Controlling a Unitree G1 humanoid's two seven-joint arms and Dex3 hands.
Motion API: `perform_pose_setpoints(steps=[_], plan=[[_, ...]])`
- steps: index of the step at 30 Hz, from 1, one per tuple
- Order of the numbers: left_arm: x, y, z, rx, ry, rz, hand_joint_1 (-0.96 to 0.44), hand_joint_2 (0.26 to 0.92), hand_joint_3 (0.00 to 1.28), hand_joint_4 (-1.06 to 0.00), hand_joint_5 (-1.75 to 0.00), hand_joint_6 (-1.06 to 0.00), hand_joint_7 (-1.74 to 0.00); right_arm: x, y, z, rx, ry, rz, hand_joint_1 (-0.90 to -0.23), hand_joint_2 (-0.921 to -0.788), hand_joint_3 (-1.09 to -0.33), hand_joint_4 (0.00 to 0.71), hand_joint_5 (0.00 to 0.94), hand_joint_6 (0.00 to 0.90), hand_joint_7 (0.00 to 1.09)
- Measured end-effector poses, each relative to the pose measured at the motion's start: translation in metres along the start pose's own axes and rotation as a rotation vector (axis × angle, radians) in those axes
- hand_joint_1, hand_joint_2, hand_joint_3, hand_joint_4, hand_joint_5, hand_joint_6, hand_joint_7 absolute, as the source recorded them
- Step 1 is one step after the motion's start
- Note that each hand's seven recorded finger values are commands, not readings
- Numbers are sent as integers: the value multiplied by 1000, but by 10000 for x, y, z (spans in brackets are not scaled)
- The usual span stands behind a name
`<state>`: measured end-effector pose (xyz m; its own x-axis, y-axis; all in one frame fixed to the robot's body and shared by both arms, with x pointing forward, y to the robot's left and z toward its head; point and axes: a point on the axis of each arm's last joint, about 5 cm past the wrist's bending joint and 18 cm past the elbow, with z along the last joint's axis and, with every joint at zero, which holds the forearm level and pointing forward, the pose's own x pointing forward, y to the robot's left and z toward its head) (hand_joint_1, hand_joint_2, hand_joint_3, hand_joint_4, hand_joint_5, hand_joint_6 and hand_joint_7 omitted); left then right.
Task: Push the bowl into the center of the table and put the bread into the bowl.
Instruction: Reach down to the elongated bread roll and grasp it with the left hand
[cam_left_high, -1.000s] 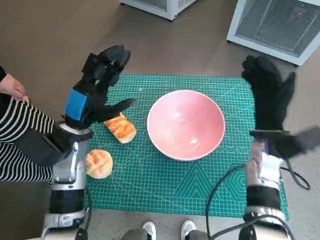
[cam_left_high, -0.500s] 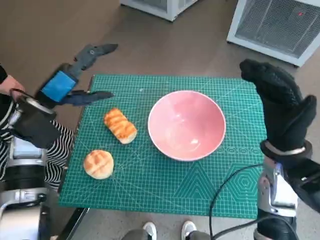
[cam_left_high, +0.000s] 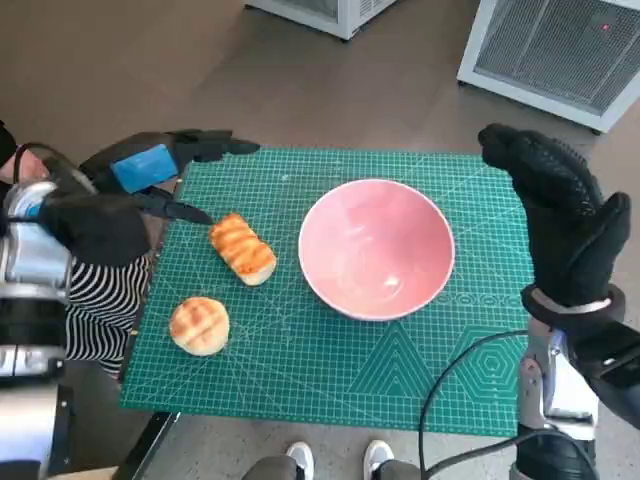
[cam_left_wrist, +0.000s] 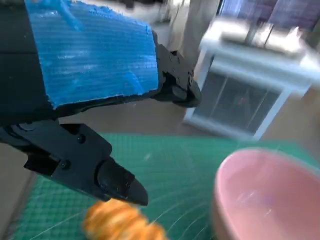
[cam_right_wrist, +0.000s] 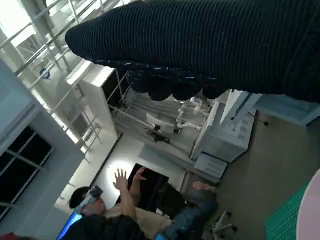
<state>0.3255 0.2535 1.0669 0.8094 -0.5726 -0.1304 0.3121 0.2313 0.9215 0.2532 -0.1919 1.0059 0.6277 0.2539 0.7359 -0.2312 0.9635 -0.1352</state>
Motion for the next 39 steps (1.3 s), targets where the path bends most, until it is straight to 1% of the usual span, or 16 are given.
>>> perform_pose_setpoints(steps=[9, 16, 25, 31, 39], plan=[[90, -65, -46, 44, 69, -131, -63, 725, 0, -276, 0, -436, -31, -8, 13, -9, 6, 10, 0, -691, -921, -748, 133, 10, 71, 429], [137, -99, -78, 45, 108, -198, -46, 724, 1, -266, 0, -423, -14, -13, 13, -9, 8, 13, 0, -690, -921, -745, 140, 11, 74, 432], [203, -167, -108, 25, 143, -248, -38, 727, 2, -257, 0, -419, -6, -49, 16, -13, 12, 28, -4, -694, -921, -743, 151, 13, 81, 437], [248, -261, -129, 25, 172, -276, -29, 729, 3, -255, 0, -421, -5, -70, 16, -17, 21, 38, -9, -697, -921, -737, 156, 13, 82, 439], [327, -410, -127, 33, 186, -299, -14, 730, 2, -257, -1, -430, -6, -74, 20, -4, 24, 38, -13, -699, -921, -732, 159, 12, 81, 440]])
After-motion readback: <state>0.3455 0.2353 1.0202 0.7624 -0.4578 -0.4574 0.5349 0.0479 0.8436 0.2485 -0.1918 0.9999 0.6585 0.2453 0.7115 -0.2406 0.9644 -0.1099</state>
